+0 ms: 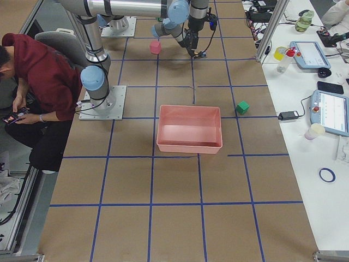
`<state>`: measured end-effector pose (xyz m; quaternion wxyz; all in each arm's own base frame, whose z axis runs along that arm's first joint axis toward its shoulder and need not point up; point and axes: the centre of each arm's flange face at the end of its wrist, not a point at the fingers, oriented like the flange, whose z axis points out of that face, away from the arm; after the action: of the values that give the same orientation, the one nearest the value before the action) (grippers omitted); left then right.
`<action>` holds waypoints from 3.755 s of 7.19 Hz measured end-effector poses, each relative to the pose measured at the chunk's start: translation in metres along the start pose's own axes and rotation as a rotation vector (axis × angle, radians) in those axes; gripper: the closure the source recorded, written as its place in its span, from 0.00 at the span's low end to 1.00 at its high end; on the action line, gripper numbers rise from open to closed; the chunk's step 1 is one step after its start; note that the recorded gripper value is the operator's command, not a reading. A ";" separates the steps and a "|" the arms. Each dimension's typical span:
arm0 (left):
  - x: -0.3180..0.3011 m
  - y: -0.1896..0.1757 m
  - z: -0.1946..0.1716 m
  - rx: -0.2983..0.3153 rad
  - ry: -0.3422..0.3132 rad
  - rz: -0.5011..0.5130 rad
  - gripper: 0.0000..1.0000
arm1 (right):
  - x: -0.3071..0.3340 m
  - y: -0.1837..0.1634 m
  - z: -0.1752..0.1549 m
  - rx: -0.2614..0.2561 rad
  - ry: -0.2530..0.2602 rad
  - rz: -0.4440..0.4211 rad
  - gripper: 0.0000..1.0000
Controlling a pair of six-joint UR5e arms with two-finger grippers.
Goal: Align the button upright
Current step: 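Lower the left gripper and grasp the button switch body, then rotate the held button with the left gripper so the yellow cap faces up, then set the button down upright and open the left gripper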
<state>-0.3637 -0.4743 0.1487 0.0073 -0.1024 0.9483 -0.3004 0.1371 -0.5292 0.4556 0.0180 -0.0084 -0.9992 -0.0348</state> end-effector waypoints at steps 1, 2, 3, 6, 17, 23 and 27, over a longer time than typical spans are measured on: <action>0.003 0.001 0.003 0.017 0.007 0.000 0.13 | 0.000 0.000 0.000 0.000 0.000 0.000 0.00; 0.006 0.000 0.005 0.037 0.018 0.001 0.14 | 0.000 0.000 0.000 -0.001 0.001 0.000 0.00; 0.008 -0.001 0.008 0.060 0.030 0.014 0.28 | 0.000 0.000 0.001 -0.002 0.001 0.000 0.00; 0.005 0.001 0.013 0.116 0.018 0.063 0.78 | 0.005 -0.002 0.002 -0.002 0.001 0.009 0.00; -0.005 -0.144 -0.046 -0.679 0.100 -0.213 1.00 | 0.020 -0.007 0.015 -0.015 0.011 0.029 0.00; -0.020 -0.154 0.021 -0.978 0.117 -0.389 1.00 | 0.022 -0.008 0.016 -0.016 0.009 0.037 0.00; -0.031 -0.159 0.051 -1.130 0.144 -0.507 0.76 | 0.022 -0.008 0.016 -0.017 0.012 0.038 0.00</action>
<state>-0.2996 -0.6239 0.1963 -0.1834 -0.2918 0.9050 0.2494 0.1140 -0.5355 0.4400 0.0245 -0.0273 -0.9984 -0.0428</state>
